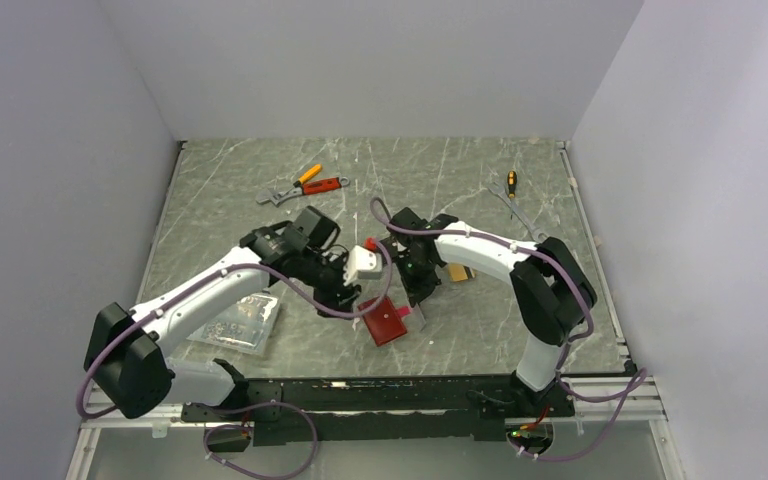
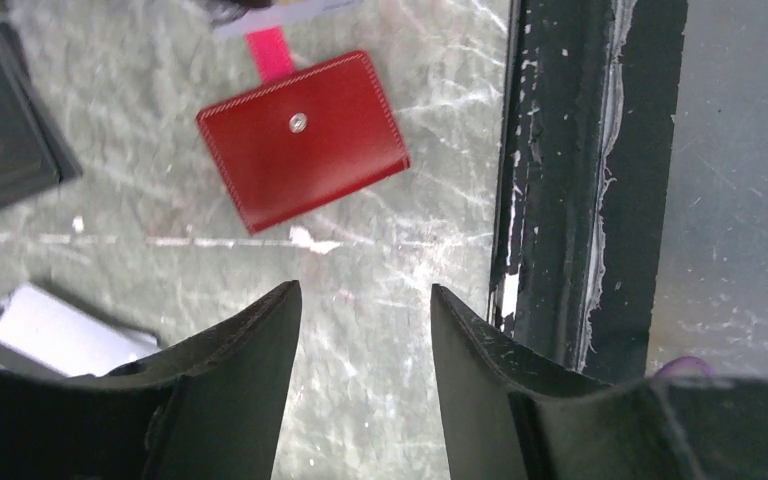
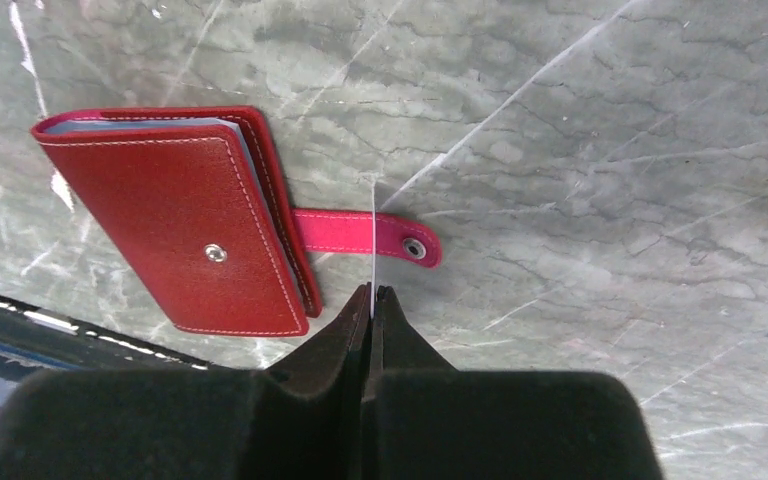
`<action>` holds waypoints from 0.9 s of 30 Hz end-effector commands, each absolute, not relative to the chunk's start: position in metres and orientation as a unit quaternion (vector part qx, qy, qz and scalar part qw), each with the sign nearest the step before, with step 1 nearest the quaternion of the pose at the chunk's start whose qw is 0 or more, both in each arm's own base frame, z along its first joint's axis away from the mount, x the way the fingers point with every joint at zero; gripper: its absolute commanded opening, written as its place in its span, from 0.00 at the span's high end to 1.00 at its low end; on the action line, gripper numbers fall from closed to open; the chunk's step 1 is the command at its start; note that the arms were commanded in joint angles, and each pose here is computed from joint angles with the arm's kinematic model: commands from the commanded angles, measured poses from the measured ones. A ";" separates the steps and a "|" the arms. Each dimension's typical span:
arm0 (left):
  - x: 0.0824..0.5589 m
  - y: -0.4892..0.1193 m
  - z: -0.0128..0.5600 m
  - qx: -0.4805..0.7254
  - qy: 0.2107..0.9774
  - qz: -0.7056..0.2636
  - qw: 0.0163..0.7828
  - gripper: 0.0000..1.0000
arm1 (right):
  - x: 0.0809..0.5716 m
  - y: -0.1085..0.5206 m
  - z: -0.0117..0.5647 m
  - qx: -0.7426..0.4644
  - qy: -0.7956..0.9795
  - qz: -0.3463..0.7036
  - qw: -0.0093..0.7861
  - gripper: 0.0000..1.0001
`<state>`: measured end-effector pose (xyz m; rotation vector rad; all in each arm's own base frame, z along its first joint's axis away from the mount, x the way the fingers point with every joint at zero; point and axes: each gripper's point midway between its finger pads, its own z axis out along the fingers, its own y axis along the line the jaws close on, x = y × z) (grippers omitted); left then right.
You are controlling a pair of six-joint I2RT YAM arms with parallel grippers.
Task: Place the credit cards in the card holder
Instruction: Open the card holder at the center of the board.
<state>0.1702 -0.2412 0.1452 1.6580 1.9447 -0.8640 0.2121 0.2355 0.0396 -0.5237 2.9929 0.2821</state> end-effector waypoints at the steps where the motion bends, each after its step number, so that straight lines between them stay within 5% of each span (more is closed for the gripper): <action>1: 0.164 -0.266 0.137 0.656 0.654 -0.286 0.244 0.44 | 0.221 0.237 0.038 -0.143 0.981 0.113 0.070 1.00; 27: 0.132 -0.365 0.068 0.809 0.515 -0.181 0.220 0.39 | 0.184 0.190 0.008 0.022 0.986 0.140 0.088 1.00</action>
